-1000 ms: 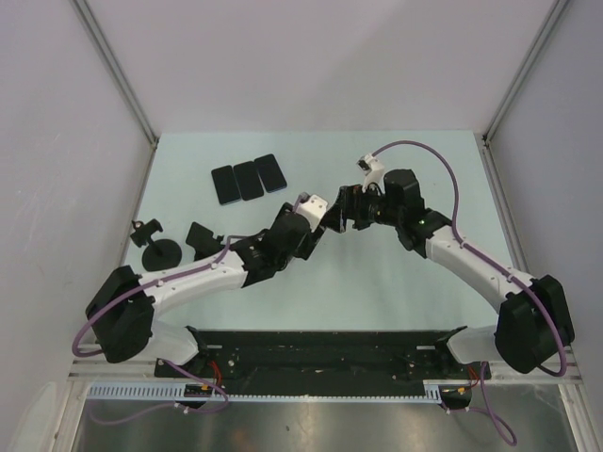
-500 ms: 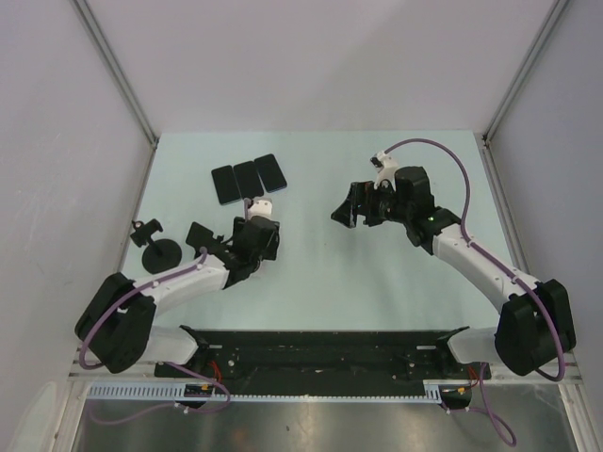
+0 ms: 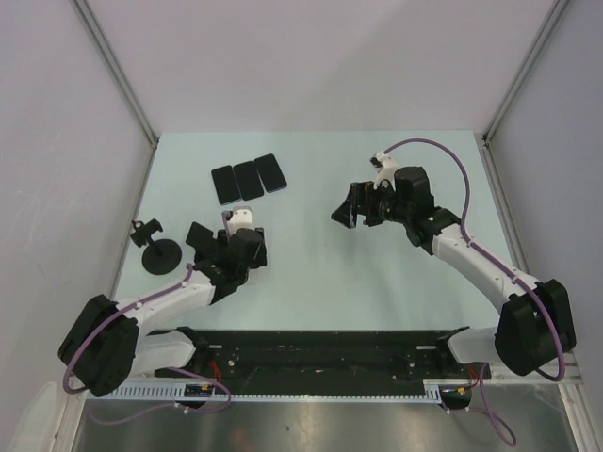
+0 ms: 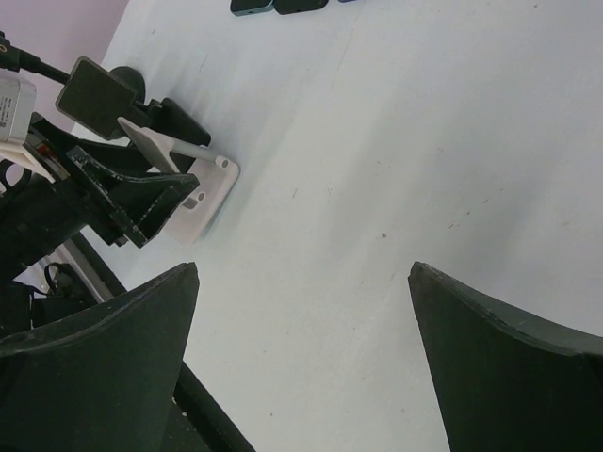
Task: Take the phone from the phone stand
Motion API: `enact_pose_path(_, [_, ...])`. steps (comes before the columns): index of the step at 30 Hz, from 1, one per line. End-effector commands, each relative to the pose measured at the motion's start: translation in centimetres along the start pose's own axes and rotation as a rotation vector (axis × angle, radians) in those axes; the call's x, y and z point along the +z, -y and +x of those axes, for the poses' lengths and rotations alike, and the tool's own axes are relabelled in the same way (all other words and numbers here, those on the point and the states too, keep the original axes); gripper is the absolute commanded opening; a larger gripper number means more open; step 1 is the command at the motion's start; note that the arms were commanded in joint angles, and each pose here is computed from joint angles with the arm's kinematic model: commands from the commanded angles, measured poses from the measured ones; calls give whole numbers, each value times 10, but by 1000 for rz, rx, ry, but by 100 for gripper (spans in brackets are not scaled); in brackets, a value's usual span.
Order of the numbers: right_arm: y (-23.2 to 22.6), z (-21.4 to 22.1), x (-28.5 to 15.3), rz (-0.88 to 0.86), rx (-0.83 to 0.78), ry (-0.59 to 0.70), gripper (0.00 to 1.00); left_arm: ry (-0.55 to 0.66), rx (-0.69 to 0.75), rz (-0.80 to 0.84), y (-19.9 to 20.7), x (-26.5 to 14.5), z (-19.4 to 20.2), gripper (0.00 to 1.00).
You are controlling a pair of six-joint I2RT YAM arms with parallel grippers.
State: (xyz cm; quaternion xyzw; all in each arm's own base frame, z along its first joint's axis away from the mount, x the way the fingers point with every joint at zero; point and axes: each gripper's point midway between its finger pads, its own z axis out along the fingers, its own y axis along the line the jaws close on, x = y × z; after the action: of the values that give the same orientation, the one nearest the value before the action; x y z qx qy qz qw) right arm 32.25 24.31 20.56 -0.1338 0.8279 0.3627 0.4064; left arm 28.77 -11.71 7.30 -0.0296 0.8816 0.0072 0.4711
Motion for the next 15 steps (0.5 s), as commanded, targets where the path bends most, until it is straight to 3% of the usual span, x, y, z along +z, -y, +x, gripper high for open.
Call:
enact_pose_path(1, [-8,-28,-5,-8,-42,77,100,2,-29,13,-5,-8,0,72])
enact_pose_path(7, [-3,-37,-2,12,-49,116,100,8,-26,79,3,-16,-4,91])
enact_pose_path(11, [7,-45,-3,53,-24,149,100,26,-54,152,11,-29,-12,98])
enact_pose_path(15, [23,-54,-9,127,-3,185,100,109,-92,240,18,-56,-46,100])
